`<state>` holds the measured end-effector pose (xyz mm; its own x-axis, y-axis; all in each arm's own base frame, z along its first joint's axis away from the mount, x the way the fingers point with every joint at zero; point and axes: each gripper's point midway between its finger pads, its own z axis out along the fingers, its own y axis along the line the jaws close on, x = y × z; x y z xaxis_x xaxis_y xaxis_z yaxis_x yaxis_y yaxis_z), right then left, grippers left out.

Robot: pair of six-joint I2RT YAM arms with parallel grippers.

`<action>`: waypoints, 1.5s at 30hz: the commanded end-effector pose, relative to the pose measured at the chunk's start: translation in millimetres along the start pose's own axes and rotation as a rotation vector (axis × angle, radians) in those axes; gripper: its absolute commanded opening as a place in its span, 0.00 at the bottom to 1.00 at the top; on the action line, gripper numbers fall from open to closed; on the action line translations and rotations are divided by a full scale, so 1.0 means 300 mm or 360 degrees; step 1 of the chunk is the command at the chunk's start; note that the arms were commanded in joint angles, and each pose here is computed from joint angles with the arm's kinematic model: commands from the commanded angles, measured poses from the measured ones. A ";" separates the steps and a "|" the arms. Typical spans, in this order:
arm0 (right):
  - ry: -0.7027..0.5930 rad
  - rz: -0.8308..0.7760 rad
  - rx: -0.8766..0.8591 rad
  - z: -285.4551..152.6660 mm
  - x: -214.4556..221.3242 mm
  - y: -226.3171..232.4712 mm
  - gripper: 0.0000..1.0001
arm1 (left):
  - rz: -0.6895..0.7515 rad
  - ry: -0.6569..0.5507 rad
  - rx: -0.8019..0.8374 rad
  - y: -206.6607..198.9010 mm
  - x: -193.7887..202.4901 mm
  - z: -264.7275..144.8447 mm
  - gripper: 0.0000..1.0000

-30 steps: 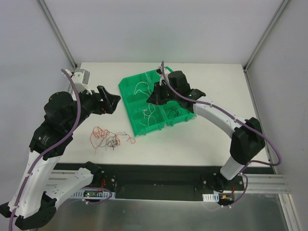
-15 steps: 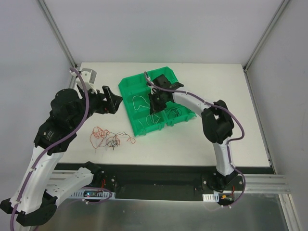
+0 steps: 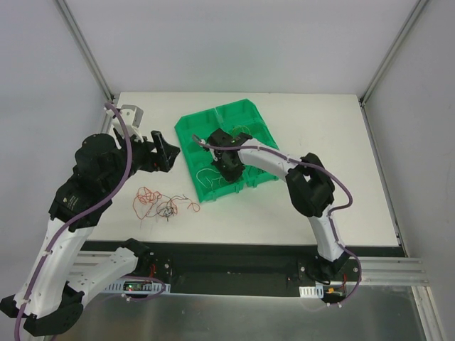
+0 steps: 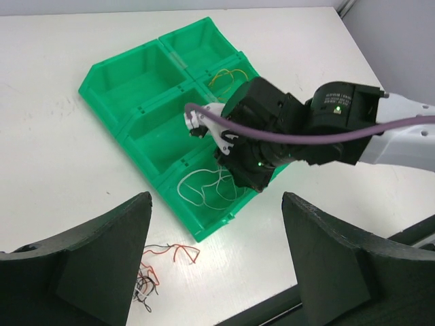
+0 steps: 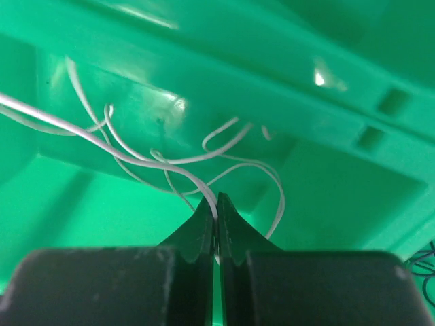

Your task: Untangle the cables

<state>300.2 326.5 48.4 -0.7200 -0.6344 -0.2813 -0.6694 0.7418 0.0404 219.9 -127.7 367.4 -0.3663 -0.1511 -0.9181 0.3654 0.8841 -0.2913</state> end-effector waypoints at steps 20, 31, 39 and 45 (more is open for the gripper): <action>-0.0290 0.0061 0.0064 -0.386 -0.096 0.022 0.58 | -0.0190 0.0217 -0.0037 0.021 0.155 0.067 0.78; -0.0413 0.0288 0.0146 -0.545 0.110 -0.032 0.63 | -0.0631 0.0795 -0.0639 0.217 0.485 0.173 0.80; -0.0415 0.0480 0.0058 -0.557 0.332 -0.026 0.63 | -0.1169 0.0925 -0.1070 0.354 0.665 0.148 0.82; -0.0490 0.0479 0.0036 -0.608 0.427 -0.035 0.63 | -0.1419 0.0933 -0.1493 0.532 0.721 0.148 0.72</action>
<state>191.9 207.0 167.9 -0.8095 -0.3538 -0.4685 -0.4443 0.8908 0.0950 235.3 -68.9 129.1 -0.6804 -0.6888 -0.2503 -0.6197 0.7230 -0.3053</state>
